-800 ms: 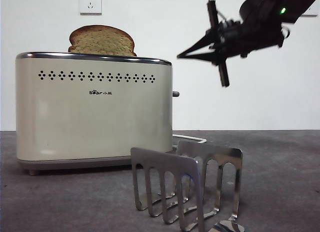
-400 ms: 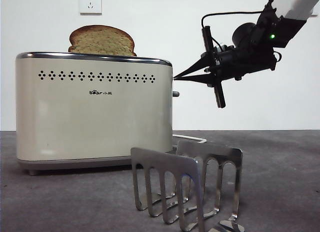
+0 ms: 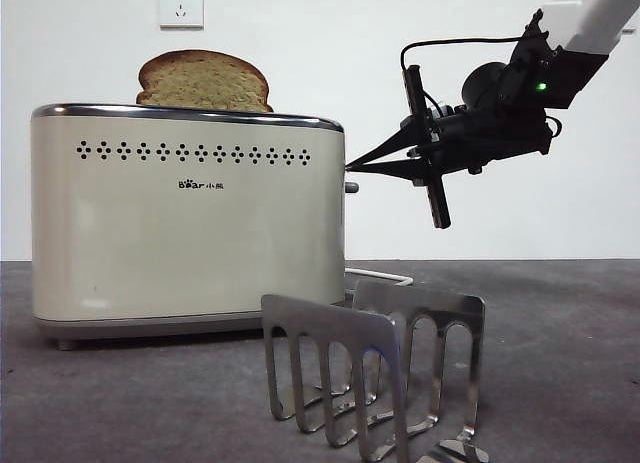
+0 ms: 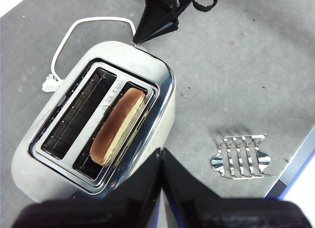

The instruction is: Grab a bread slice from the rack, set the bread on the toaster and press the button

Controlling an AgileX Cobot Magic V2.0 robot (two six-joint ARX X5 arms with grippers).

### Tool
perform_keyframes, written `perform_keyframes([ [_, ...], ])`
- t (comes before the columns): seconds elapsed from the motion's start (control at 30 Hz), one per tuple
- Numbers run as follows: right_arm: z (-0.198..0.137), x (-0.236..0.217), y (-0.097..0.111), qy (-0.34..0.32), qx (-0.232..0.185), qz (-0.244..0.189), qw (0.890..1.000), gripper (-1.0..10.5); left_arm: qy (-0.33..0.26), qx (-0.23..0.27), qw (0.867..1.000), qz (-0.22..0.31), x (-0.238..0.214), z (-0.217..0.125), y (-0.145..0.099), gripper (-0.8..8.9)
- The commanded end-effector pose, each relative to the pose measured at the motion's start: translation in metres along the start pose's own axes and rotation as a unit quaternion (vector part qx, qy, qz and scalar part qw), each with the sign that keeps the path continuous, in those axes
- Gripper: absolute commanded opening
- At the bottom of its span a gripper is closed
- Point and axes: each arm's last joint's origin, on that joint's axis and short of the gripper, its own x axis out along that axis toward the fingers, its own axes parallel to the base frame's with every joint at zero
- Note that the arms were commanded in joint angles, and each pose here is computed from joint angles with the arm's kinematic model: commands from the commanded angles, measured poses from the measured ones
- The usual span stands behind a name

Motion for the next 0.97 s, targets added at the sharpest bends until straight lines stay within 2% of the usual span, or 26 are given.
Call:
perform_keyframes([
  [0.03, 0.0, 0.0054, -0.0095, 0.009, 0.013, 0.001, 1.0, -0.1, -0.002, -0.003, 1.0, -0.001, -0.0013, -0.001, -0.0006, -0.09],
  [0.53, -0.0008, 0.0059, -0.0106, 0.009, 0.014, -0.002, 1.0, -0.1, -0.002, -0.003, 1.0, -0.001, -0.0013, -0.001, -0.0006, -0.09],
  [0.97, -0.0056, 0.0058, -0.0165, 0.004, 0.013, -0.035, 0.999, -0.1, -0.002, -0.003, 1.0, -0.001, -0.0013, -0.001, -0.0006, -0.09],
])
